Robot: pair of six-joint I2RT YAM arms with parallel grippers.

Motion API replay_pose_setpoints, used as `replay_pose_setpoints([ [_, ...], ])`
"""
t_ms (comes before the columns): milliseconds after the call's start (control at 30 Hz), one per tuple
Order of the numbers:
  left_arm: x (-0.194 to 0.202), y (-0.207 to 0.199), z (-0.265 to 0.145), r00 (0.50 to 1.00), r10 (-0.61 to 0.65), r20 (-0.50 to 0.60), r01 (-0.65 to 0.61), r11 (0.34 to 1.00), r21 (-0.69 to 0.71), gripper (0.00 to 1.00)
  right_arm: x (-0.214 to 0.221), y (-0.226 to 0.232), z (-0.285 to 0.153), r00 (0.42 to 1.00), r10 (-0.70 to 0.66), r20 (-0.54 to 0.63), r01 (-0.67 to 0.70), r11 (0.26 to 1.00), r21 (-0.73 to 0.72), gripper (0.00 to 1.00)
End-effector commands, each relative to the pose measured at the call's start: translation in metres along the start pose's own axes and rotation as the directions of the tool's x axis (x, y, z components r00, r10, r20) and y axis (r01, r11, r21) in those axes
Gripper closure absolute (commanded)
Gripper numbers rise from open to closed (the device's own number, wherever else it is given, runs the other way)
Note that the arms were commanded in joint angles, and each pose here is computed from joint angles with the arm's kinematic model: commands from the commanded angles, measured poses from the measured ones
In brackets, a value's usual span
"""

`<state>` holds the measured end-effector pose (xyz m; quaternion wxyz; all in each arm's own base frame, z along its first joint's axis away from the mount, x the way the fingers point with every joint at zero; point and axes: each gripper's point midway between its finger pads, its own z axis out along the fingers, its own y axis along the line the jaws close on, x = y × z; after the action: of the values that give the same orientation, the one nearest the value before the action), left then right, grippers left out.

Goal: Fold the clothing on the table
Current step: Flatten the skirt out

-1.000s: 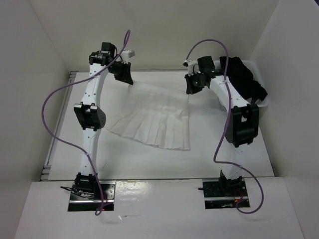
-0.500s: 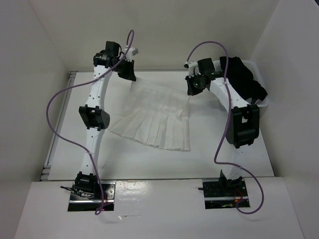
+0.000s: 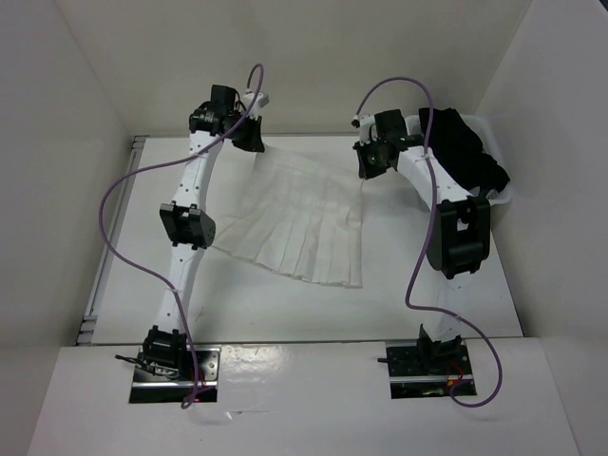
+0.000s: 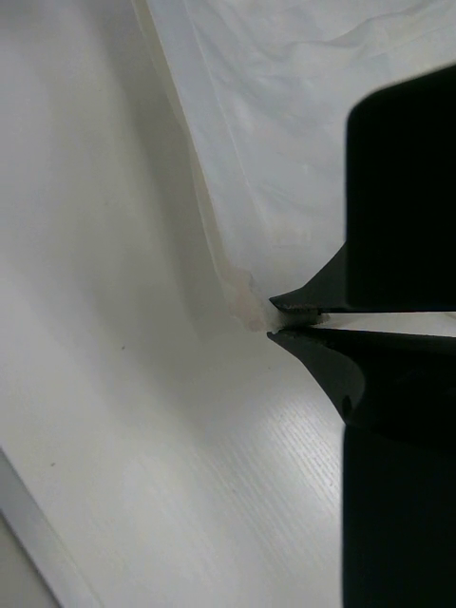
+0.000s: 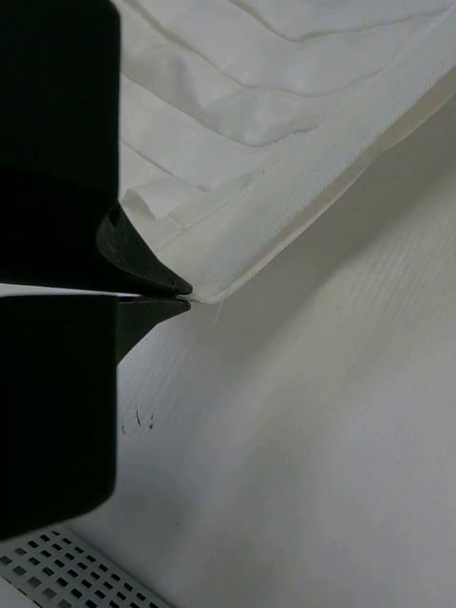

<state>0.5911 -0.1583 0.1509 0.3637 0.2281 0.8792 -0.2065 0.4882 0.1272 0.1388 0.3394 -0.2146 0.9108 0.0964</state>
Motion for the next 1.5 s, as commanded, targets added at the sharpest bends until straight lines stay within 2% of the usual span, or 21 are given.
replay_pose_setpoints([
  [0, -0.049, 0.039, -0.026, 0.984, 0.088, 0.156, -0.060, 0.982, -0.177, 1.00, -0.019, -0.023, -0.017, 0.999, -0.010, 0.043, 0.005, 0.994, 0.110, 1.00],
  [167, -0.074, 0.048, -0.044, 0.966, 0.148, 0.213, -0.089, 0.961, -0.263, 1.00, -0.018, -0.024, -0.018, 0.999, -0.001, 0.043, -0.004, 0.993, 0.119, 1.00],
  [333, -0.106, 0.051, -0.082, 0.939, 0.174, 0.298, -0.069, 0.940, -0.334, 1.00, -0.021, -0.026, -0.021, 0.999, -0.003, 0.050, -0.004, 0.992, 0.130, 1.00],
  [400, -0.129, 0.050, -0.110, 0.914, 0.201, 0.353, -0.050, 0.918, -0.394, 1.00, -0.023, -0.025, -0.025, 0.998, -0.005, 0.058, -0.003, 0.991, 0.131, 1.00],
  [567, -0.151, 0.066, -0.133, 0.880, 0.242, 0.410, -0.003, 0.864, -0.504, 1.00, -0.024, -0.021, -0.024, 0.998, -0.011, 0.058, 0.004, 0.992, 0.125, 1.00],
  [733, -0.136, 0.083, -0.116, 0.899, 0.190, 0.394, 0.043, 0.858, -0.512, 1.00, -0.024, -0.020, -0.024, 0.998, -0.017, 0.054, 0.010, 0.990, 0.139, 1.00],
  [967, -0.086, 0.093, -0.073, 0.951, 0.038, 0.308, 0.093, 0.912, -0.400, 1.00, -0.027, -0.006, -0.026, 0.998, -0.038, 0.052, 0.031, 0.991, 0.130, 1.00],
  [1067, -0.077, 0.092, -0.081, 0.959, -0.001, 0.284, 0.109, 0.925, -0.365, 1.00, -0.030, -0.007, -0.034, 0.997, -0.049, 0.059, 0.040, 0.989, 0.142, 1.00],
  [1133, -0.077, 0.074, -0.089, 0.958, -0.042, 0.285, 0.122, 0.956, -0.268, 1.00, -0.035, -0.009, -0.043, 0.996, -0.052, 0.076, 0.040, 0.987, 0.156, 1.00],
  [1233, -0.097, 0.047, -0.132, 0.945, -0.021, 0.325, 0.094, 0.973, -0.209, 1.00, -0.040, -0.007, -0.056, 0.993, -0.066, 0.100, 0.049, 0.986, 0.162, 1.00],
  [1333, -0.135, 0.000, -0.212, 0.903, 0.094, 0.418, -0.005, 0.978, -0.210, 1.00, -0.040, -0.004, -0.073, 0.990, -0.071, 0.122, 0.050, 0.985, 0.167, 1.00],
  [1467, -0.142, -0.041, -0.290, 0.870, 0.180, 0.459, -0.082, 0.971, -0.226, 1.00, -0.035, 0.000, -0.093, 0.985, -0.086, 0.149, 0.059, 0.983, 0.174, 1.00],
])
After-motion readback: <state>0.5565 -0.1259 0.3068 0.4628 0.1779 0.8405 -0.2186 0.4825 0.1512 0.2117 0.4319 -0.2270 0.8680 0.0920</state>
